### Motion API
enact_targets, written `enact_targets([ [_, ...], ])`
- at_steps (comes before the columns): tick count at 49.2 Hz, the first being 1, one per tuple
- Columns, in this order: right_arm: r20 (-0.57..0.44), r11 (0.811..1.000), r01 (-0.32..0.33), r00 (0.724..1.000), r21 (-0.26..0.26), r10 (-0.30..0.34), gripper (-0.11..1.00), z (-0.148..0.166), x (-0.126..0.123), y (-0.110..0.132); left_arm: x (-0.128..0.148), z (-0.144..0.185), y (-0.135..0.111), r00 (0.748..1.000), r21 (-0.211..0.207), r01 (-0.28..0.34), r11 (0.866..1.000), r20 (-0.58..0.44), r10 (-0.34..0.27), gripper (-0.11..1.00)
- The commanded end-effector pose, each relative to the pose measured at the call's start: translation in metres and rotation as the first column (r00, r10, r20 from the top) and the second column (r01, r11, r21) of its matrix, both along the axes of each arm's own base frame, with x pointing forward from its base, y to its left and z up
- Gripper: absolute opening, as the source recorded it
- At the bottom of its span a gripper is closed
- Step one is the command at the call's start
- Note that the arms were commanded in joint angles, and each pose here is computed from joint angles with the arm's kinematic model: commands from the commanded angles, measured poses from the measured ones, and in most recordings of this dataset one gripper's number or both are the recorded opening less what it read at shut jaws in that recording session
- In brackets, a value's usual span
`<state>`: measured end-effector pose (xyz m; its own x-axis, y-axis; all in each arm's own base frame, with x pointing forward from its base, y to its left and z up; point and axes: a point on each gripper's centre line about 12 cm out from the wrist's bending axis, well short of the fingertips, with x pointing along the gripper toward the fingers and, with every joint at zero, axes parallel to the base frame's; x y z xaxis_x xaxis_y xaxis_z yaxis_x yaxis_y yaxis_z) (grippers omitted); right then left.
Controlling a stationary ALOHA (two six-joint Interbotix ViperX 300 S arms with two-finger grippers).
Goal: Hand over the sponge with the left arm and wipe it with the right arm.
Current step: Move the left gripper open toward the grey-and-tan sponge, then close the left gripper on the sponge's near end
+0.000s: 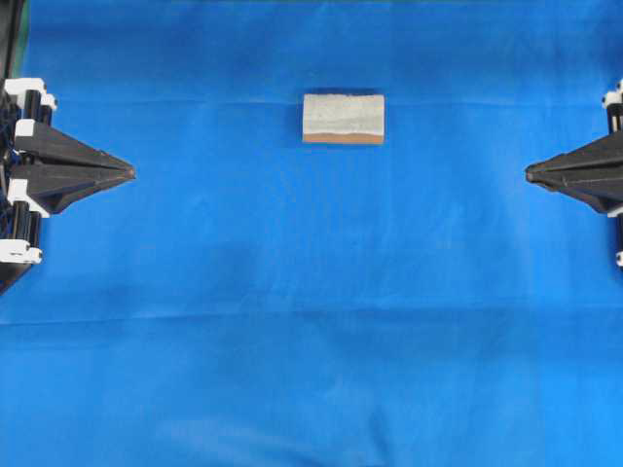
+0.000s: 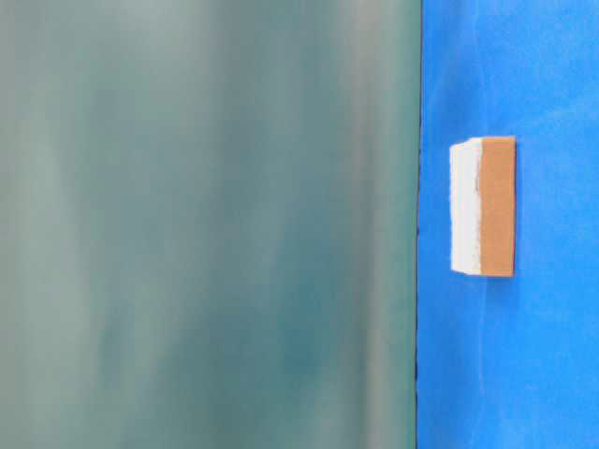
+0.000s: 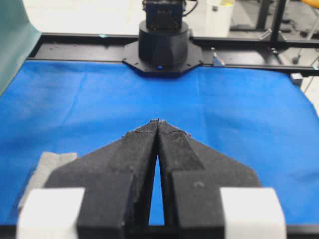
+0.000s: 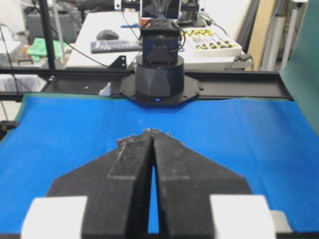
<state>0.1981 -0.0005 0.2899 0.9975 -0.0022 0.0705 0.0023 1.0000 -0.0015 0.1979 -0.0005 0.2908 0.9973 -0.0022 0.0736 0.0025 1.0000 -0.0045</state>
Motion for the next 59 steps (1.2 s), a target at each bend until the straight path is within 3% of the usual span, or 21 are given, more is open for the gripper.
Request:
enact_targets([
  [1,0.025,1.000,0.001,1.000,-0.002,-0.001,0.00,0.010,0.003,0.000,0.005,0.009,0.003,1.000,0.005,-0.017,1.000,0.021,0.017,0.00],
  [12,-0.009,1.000,0.014,1.000,-0.008,-0.014,0.00,0.006,0.006,-0.003,0.011,0.008,0.010,0.998,0.089,-0.061,0.994,0.026,0.059,0.00],
  [23,-0.021,1.000,0.030,0.999,-0.006,-0.030,0.00,0.006,0.007,-0.006,0.035,-0.003,0.031,0.989,0.108,-0.145,0.983,0.001,0.146,0.00],
  [32,-0.031,0.999,0.033,0.999,-0.006,-0.033,0.00,0.005,0.009,-0.007,0.065,-0.026,0.055,0.970,0.110,-0.206,0.972,-0.111,0.218,0.02],
  [36,-0.031,0.999,0.033,0.999,-0.006,-0.033,0.00,0.005,0.009,-0.007,0.083,-0.037,0.066,0.956,0.119,-0.221,0.968,-0.169,0.239,0.19],
  [45,-0.051,0.999,0.032,0.998,-0.003,-0.033,0.00,0.001,0.011,-0.007,0.117,-0.069,0.088,0.918,0.164,-0.237,0.957,-0.283,0.276,0.73],
  [48,-0.057,0.999,0.032,0.998,-0.003,-0.033,0.00,0.001,0.011,-0.007,0.129,-0.081,0.096,0.903,0.169,-0.243,0.955,-0.320,0.286,0.86],
  [51,-0.060,0.999,0.032,0.998,-0.003,-0.033,0.00,0.000,0.011,-0.007,0.141,-0.093,0.103,0.890,0.181,-0.243,0.953,-0.350,0.293,0.93],
  [59,-0.067,0.999,0.032,0.997,-0.003,-0.032,0.00,-0.001,0.012,-0.007,0.169,-0.124,0.117,0.859,0.187,-0.238,0.953,-0.417,0.296,0.94],
])
